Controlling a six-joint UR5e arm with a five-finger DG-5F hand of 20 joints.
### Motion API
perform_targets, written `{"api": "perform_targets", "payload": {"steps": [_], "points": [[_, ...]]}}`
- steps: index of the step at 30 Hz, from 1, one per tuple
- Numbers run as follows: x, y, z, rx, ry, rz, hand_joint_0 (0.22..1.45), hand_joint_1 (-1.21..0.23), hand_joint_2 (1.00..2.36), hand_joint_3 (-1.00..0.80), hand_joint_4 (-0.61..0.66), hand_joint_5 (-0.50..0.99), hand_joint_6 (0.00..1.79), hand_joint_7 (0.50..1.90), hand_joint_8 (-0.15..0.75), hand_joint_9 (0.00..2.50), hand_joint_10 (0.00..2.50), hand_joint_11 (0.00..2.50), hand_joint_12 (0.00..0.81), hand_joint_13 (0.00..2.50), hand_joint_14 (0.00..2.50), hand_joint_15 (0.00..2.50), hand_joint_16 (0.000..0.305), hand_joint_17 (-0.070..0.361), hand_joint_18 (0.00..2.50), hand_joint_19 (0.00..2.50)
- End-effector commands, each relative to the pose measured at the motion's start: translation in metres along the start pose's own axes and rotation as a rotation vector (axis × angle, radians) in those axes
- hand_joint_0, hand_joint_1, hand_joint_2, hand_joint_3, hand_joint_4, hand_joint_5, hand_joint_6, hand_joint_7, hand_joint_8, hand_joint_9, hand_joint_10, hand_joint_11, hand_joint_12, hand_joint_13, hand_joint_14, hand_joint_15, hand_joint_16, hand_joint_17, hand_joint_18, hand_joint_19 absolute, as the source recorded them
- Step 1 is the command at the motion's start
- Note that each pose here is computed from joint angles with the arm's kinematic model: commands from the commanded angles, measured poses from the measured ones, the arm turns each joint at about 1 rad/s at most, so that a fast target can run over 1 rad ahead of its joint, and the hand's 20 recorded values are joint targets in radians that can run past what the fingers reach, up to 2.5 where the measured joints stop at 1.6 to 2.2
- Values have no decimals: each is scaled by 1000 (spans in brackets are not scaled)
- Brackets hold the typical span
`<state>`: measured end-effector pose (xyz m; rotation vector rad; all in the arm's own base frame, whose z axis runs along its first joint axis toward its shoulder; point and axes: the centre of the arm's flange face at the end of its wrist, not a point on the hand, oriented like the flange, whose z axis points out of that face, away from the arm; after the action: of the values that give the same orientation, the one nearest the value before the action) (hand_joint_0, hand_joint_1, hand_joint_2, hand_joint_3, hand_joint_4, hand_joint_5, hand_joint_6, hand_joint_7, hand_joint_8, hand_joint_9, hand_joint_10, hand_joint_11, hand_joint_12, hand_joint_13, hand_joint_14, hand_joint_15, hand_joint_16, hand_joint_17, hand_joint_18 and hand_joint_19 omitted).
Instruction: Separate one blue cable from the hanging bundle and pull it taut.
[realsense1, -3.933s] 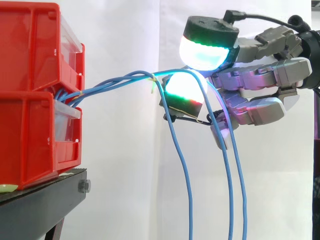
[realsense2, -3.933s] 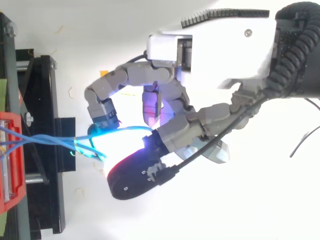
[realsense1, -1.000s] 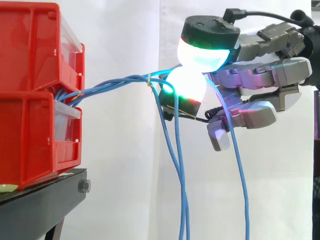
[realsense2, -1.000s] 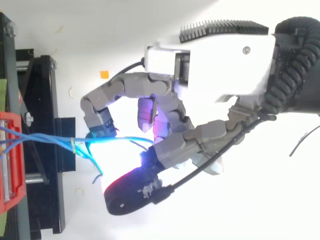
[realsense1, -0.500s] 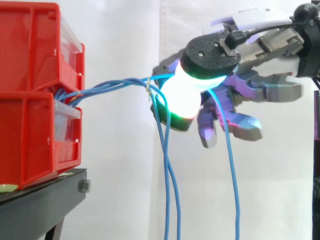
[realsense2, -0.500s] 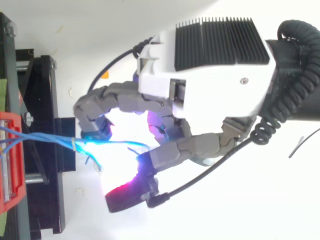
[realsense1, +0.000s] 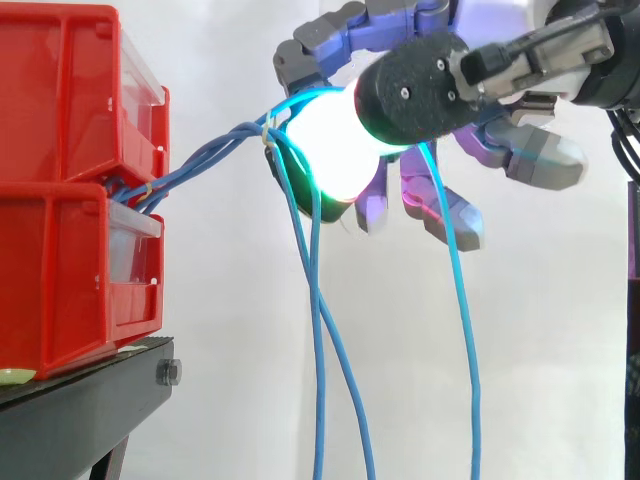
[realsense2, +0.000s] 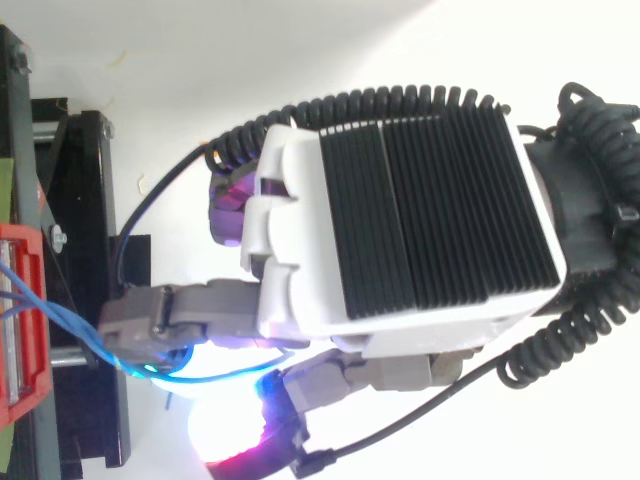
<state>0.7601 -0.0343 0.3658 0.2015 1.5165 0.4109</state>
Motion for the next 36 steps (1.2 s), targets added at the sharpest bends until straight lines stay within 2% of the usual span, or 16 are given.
{"api": "perform_targets", "payload": {"steps": [1, 2, 3, 5, 6, 9, 11, 13, 14, 21, 26, 28, 29, 33, 34, 36], "points": [[22, -7, -8, -27, 41, -1165, 713, -757, 1020, -150, 76, 140, 504, 1306, 139, 2051, 28, 629, 280, 1494, 27, 788, 45, 101, 844, 725], [27, -10, -10, -27, 51, -1165, 714, -757, 1021, -152, 76, 140, 504, 1305, 130, 2048, 25, 624, 280, 1497, 25, 788, 45, 101, 844, 732], [44, -17, -17, -31, 71, -1163, 713, -757, 1020, -151, 76, 140, 503, 1306, 133, 2043, 25, 611, 281, 1498, 25, 781, 45, 101, 844, 733], [55, -23, -19, -24, 50, -1162, 714, -758, 1020, -153, 77, 140, 503, 1306, 132, 2042, 25, 626, 279, 1496, 25, 793, 45, 101, 843, 730], [62, -27, -19, -15, 13, -1153, 713, -758, 1020, -152, 76, 140, 504, 1306, 132, 2050, 25, 621, 279, 1496, 25, 790, 45, 101, 843, 730], [66, -35, -20, 2, -36, -1111, 714, -758, 1020, -158, 76, 140, 504, 1305, 132, 2053, 26, 627, 280, 1492, 25, 801, 45, 101, 844, 726], [65, -37, -19, 8, -51, -1066, 712, -757, 1020, -155, 76, 140, 503, 1305, 141, 2050, 28, 619, 280, 1493, 25, 789, 45, 101, 844, 730], [63, -40, -20, 9, -52, -992, 712, -758, 1020, -155, 69, 139, 504, 1310, 137, 2048, 27, 628, 281, 1494, 23, 783, 45, 101, 846, 724], [63, -42, -21, 10, -47, -889, 712, -758, 1020, -156, 77, 139, 504, 1309, 134, 2050, 27, 624, 279, 1493, 23, 789, 45, 101, 847, 731], [61, -46, -21, 8, -51, -632, 712, -759, 1020, -159, 76, 139, 503, 1308, 136, 2044, 28, 613, 282, 1493, 25, 785, 45, 101, 849, 730], [60, -50, -22, 6, -50, -356, 711, -759, 1020, -158, 76, 139, 504, 1301, 136, 2047, 28, 620, 278, 1491, 25, 787, 44, 100, 848, 730], [60, -50, -22, 6, -51, -302, 712, -758, 1020, -161, 70, 139, 503, 1312, 132, 2047, 28, 634, 279, 1489, 25, 791, 44, 100, 847, 738], [59, -51, -22, 7, -52, -240, 712, -759, 1020, -162, 78, 139, 504, 1305, 133, 2048, 27, 626, 282, 1490, 25, 780, 45, 100, 848, 728], [60, -50, -22, 2, -51, -100, 709, -759, 1020, -157, 76, 139, 503, 1304, 133, 2046, 27, 629, 284, 1492, 23, 787, 44, 100, 850, 729], [59, -51, -22, 1, -53, -43, 709, -759, 1020, -157, 70, 139, 504, 1305, 134, 2046, 28, 621, 283, 1492, 25, 780, 44, 100, 850, 728], [59, -51, -22, 2, -54, 4, 711, -759, 1020, -165, 69, 139, 504, 1305, 131, 2046, 26, 627, 279, 1492, 25, 788, 44, 100, 849, 730]]}}
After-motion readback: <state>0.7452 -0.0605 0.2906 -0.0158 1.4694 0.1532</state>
